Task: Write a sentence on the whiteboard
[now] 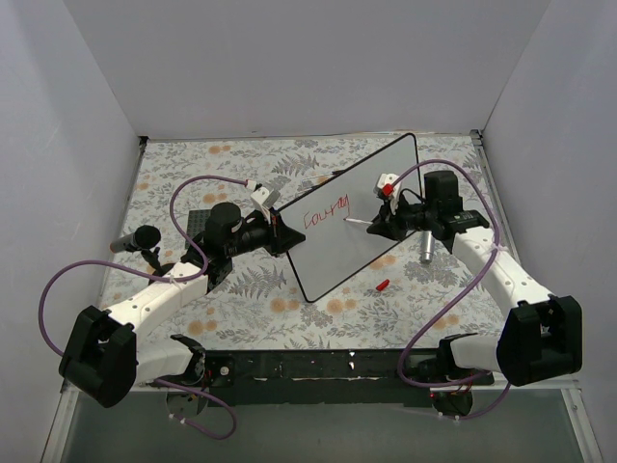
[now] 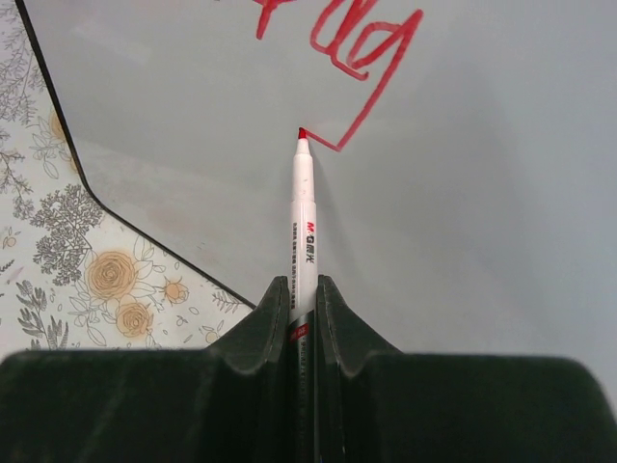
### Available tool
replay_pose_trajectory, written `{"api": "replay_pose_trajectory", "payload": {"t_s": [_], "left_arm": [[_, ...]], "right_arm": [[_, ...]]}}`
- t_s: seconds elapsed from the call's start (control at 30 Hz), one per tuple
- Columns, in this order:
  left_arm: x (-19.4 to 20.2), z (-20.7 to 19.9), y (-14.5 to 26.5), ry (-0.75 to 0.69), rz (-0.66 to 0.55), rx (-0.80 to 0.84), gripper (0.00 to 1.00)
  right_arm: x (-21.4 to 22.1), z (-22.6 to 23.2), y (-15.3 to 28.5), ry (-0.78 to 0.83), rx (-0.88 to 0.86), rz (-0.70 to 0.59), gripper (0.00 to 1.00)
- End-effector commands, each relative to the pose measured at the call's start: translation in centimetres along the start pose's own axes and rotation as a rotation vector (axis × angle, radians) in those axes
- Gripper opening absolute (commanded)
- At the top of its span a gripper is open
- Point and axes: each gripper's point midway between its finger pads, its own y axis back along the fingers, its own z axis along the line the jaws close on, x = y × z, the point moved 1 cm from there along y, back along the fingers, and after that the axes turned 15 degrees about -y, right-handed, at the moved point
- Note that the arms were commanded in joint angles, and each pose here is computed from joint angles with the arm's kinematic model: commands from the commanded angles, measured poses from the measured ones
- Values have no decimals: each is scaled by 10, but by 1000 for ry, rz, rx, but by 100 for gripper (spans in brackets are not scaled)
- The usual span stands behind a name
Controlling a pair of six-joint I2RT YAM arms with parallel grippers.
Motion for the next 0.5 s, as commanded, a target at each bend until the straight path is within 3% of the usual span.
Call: {"api": "replay_pose_trajectory", "payload": {"t_s": [0.0, 0.47], "left_arm": [[-14, -9, -1, -76, -22, 57, 0], [-13, -10, 0, -75, -20, 55, 0]], "right_arm": [[-13, 6, 0, 29, 4, -24, 1], [-72, -2, 31, 78, 57, -160, 1]]}}
